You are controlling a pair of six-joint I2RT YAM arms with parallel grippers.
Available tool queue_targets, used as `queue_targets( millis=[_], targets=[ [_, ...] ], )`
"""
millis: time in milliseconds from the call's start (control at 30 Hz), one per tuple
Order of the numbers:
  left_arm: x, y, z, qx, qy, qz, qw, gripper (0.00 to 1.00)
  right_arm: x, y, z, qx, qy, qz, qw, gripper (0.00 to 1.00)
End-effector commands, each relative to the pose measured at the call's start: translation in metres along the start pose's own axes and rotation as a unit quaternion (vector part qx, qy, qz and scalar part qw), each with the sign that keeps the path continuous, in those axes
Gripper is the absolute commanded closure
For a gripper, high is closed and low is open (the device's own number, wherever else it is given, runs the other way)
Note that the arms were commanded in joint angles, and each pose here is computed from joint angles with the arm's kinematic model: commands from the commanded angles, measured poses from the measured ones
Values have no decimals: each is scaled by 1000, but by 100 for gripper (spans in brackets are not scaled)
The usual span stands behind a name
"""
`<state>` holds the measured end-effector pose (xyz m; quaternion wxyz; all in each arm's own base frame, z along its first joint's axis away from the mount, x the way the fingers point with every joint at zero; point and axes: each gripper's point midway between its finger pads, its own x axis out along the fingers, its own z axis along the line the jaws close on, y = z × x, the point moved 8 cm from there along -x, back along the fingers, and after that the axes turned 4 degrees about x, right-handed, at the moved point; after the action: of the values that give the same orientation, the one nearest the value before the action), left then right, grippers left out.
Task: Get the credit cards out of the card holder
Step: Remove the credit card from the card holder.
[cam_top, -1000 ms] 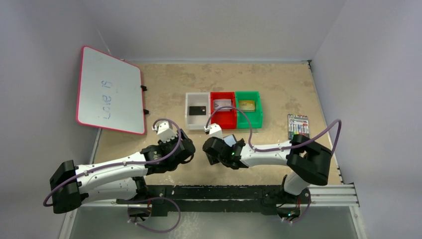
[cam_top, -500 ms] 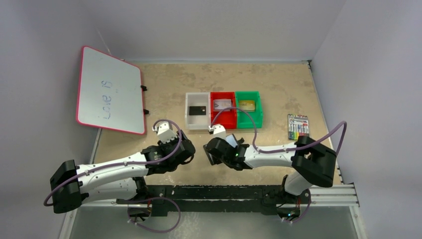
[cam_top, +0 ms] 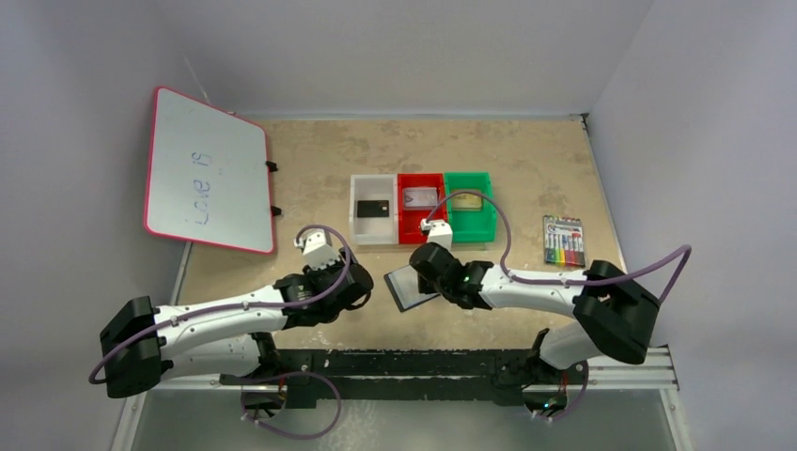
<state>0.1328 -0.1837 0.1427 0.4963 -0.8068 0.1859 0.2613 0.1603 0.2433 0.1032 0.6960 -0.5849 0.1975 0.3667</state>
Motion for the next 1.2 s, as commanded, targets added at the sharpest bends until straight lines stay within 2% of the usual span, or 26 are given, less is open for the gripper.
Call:
queue_targets(
  millis=[0,133,200,333,467,567,633,700,867,967,1167],
  targets=[
    [2,-1,-9,2,14,-1,1000,41,-6,-9,-5,-3,-12,-17,1000,93],
    [3,-1,-11,0,13,-4,1000,40,-13,-10,3,-20,-69,-14,997,59],
    [3,-1,-12,-1,13,-6,1000,40,-12,-4,2,-28,-68,-4,997,52],
    [4,-2,-11,0,10,-8,1000,40,-7,11,4,-59,-55,19,997,45],
    [4,-2,-11,0,10,-9,1000,40,2,21,6,-80,-32,33,996,44],
    [3,-2,-10,1,9,-8,1000,40,9,25,1,-92,0,40,995,49],
    [3,-2,-9,1,7,-9,1000,41,11,25,2,-93,10,41,995,64],
    [3,-3,-8,1,7,-10,1000,40,12,26,3,-93,12,42,995,73],
    [2,-3,-8,2,8,-10,1000,41,9,29,5,-64,-1,50,997,85],
    [2,-2,-10,5,12,-6,1000,41,5,27,4,-27,-17,39,999,98],
    [1,-1,-20,3,37,6,999,41,1,7,-3,72,-85,19,994,100]
  ],
)
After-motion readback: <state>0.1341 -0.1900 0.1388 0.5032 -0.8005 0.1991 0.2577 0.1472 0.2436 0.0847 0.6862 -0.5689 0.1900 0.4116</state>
